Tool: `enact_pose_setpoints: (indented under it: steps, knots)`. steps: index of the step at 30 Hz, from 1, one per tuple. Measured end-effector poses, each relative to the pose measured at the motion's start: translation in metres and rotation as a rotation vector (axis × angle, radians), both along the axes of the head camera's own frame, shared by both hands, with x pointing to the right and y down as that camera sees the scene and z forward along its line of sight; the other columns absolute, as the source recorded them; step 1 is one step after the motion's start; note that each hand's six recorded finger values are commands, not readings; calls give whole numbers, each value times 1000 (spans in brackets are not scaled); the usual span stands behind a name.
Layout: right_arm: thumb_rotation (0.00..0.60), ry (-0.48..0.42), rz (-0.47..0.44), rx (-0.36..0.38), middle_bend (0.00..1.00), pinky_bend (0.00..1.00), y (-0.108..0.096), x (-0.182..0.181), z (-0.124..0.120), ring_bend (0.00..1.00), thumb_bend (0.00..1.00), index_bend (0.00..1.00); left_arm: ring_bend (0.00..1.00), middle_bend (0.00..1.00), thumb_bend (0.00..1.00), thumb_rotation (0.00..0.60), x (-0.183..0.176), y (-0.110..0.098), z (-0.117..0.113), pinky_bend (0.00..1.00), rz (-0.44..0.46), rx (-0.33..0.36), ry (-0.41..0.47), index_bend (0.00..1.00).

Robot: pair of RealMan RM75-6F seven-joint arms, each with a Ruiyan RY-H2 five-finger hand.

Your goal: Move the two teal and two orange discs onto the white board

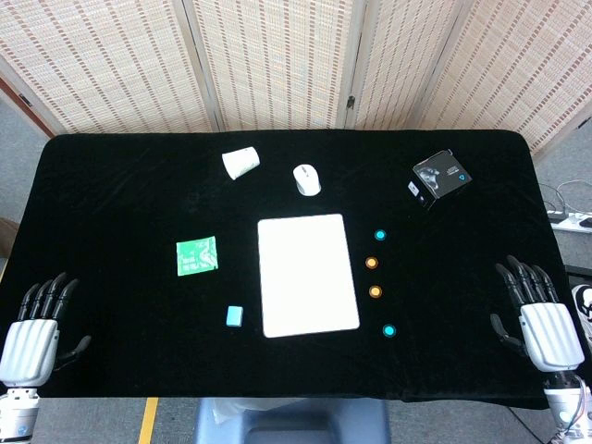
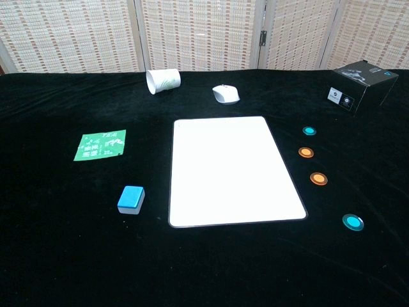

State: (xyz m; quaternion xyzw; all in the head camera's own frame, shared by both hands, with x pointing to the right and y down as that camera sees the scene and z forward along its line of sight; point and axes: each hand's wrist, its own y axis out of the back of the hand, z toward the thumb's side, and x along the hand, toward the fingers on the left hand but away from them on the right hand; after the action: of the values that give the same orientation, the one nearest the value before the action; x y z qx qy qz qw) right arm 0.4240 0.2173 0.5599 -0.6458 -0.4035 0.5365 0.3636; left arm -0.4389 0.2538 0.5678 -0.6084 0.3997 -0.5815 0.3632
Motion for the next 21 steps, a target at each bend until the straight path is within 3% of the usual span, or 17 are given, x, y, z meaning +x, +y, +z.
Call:
enact_pose_setpoints:
  steps: [13, 21]
  knots:
    - [600, -12, -46, -9, 0, 0, 2, -7, -1, 0, 475, 0, 35, 8, 278, 600, 3, 1, -1, 0, 9, 0, 12, 102]
    - [600, -39, -155, -115, 0, 0, 13, -31, 20, 0, 475, 0, 35, 8, 278, 600, 7, 1, -4, 0, 18, -4, 19, 102]
